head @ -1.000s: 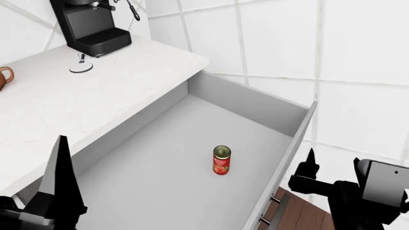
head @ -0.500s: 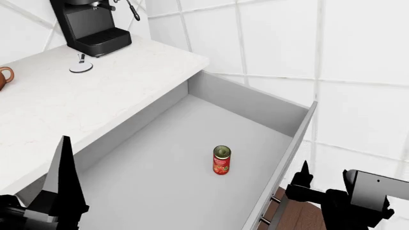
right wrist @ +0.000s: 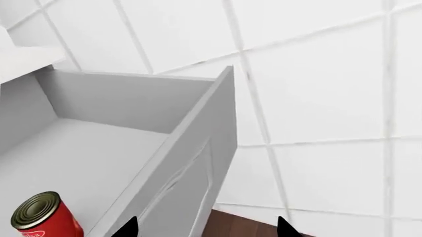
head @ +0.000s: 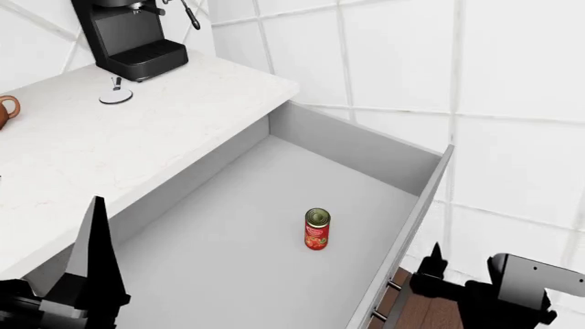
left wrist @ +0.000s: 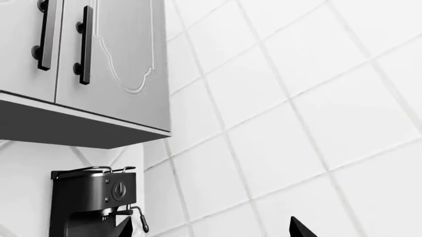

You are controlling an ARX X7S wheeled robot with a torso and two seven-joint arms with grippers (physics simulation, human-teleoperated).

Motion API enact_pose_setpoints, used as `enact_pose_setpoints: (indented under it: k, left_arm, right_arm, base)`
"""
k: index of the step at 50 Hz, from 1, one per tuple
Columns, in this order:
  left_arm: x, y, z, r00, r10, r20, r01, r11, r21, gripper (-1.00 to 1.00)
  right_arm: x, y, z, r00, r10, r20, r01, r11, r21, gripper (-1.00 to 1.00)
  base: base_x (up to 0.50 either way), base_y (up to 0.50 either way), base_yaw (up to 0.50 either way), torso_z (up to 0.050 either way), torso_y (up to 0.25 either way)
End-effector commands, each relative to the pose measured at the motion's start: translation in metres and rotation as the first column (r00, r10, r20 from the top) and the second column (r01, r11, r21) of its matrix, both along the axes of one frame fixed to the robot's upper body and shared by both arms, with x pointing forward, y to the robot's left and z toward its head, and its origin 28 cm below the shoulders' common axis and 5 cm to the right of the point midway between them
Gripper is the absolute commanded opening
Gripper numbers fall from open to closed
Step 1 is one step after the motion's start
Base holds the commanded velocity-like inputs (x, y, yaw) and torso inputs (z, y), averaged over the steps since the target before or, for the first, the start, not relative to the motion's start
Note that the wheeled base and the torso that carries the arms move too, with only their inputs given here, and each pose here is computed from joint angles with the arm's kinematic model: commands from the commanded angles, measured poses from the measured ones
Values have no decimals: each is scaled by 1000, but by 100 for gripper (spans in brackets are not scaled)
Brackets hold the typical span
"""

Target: Close the right drawer.

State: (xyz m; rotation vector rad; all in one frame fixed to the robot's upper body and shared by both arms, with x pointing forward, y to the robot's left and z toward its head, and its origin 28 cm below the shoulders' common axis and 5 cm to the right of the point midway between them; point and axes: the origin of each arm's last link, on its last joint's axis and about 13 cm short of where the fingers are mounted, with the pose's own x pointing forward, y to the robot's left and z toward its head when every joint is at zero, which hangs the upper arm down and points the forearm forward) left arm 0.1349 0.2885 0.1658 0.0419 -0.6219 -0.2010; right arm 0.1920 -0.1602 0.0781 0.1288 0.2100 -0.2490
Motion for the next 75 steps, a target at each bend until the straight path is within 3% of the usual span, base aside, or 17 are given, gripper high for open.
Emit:
enact_pose_setpoints:
  k: [1, 75]
  left_arm:
    - [0, 0, -1, 1000, -1, 0, 1, 1000, 1, 100]
    - [2, 1, -5, 1000, -9, -5, 9, 1000, -17, 100]
  right_arm:
    - [1, -1, -10, 999, -4, -35, 4, 1000, 13, 100]
    - [3, -4, -24, 993, -17, -113, 21, 999, 36, 100]
  base:
    - [0, 0, 0, 0, 0]
    - [0, 0, 0, 0, 0]
